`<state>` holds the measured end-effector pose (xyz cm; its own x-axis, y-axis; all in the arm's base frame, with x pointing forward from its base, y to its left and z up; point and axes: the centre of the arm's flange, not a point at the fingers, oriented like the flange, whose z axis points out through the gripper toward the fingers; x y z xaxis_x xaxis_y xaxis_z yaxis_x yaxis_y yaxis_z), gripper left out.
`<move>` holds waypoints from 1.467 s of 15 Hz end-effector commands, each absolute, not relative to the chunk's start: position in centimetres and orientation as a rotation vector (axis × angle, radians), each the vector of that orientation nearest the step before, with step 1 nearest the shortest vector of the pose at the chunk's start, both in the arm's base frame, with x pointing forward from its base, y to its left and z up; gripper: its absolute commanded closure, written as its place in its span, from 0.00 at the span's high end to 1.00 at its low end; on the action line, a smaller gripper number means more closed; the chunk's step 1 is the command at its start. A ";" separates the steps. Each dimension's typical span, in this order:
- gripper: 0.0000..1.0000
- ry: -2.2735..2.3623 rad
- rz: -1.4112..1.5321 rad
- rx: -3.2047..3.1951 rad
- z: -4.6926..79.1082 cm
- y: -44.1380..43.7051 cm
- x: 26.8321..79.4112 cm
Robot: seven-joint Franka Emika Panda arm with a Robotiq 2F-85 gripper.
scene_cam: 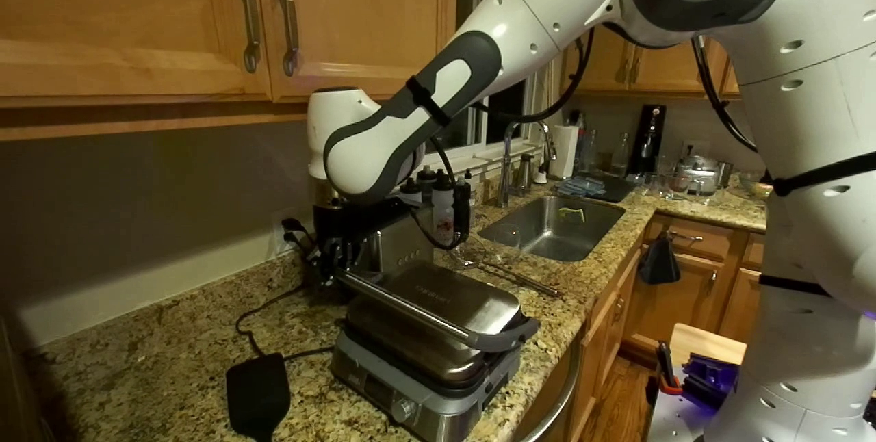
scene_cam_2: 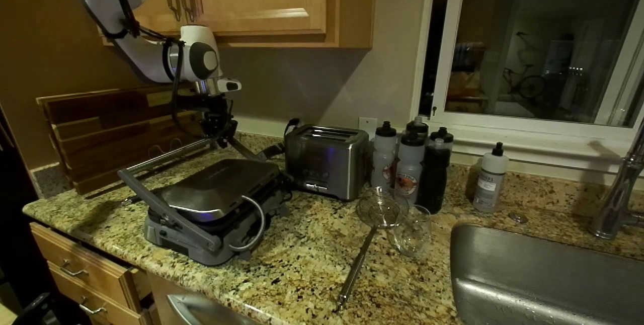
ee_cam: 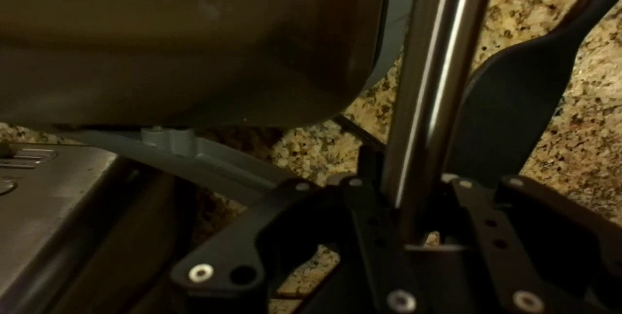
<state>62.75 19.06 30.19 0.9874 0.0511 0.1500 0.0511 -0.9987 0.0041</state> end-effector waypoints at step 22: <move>0.90 -0.148 0.161 3.145 31.1 14.7 61.9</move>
<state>63.22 16.60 28.65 0.9895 -0.0933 0.1104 -0.0886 -0.9950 -0.0471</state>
